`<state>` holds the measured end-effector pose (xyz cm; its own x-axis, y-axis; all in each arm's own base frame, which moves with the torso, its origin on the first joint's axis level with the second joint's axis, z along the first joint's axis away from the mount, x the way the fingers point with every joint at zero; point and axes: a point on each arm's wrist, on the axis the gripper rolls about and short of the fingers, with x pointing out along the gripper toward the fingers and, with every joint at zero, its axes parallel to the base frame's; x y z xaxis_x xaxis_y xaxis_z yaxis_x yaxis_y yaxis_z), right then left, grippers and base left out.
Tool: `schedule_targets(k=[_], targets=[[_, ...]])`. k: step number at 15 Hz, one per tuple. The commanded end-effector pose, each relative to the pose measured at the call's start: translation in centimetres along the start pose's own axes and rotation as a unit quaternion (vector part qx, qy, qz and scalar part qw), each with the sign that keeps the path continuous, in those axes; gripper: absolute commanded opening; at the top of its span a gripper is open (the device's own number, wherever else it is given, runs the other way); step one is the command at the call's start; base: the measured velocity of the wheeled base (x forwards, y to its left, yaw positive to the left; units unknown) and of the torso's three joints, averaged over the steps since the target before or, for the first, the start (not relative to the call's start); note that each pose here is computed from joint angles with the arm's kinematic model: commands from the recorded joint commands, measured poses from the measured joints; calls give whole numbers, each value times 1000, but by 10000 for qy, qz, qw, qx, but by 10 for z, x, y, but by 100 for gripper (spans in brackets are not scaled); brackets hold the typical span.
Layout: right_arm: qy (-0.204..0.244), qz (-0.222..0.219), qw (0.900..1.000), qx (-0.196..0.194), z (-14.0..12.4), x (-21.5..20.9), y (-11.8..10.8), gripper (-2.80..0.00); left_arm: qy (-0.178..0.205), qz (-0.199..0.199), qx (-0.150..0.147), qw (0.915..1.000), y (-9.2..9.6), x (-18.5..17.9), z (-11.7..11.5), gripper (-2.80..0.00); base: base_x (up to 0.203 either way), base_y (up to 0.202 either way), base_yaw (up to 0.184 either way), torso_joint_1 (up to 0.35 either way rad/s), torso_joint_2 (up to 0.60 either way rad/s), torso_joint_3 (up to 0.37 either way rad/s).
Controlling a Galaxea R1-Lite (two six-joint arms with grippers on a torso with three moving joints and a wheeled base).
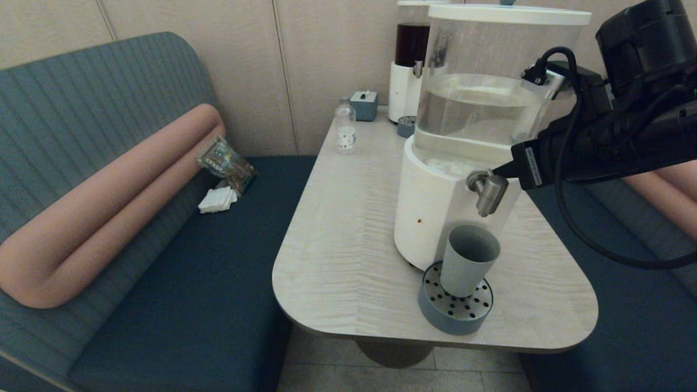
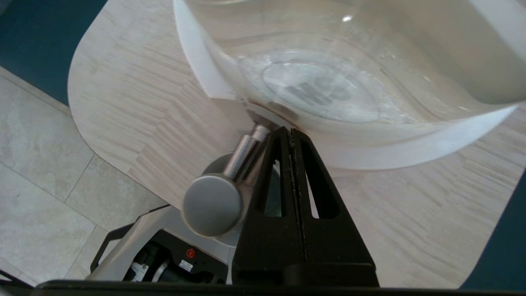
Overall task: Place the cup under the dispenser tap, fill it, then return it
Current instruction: Turn on the faucet
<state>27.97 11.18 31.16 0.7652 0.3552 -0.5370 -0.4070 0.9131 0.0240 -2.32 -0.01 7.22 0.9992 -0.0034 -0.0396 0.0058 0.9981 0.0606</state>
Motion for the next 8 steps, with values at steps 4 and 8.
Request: schedule_targets(k=[4,8], targets=[[27,78,10000,-45,2,6,5,-280,9,1,2,10000,0,0,0,-280,0,0,0,0,0,0],[7,165,9998,-69,4,10,7,-280,9,1,2,10000,0,0,0,-280,0,0,0,0,0,0]])
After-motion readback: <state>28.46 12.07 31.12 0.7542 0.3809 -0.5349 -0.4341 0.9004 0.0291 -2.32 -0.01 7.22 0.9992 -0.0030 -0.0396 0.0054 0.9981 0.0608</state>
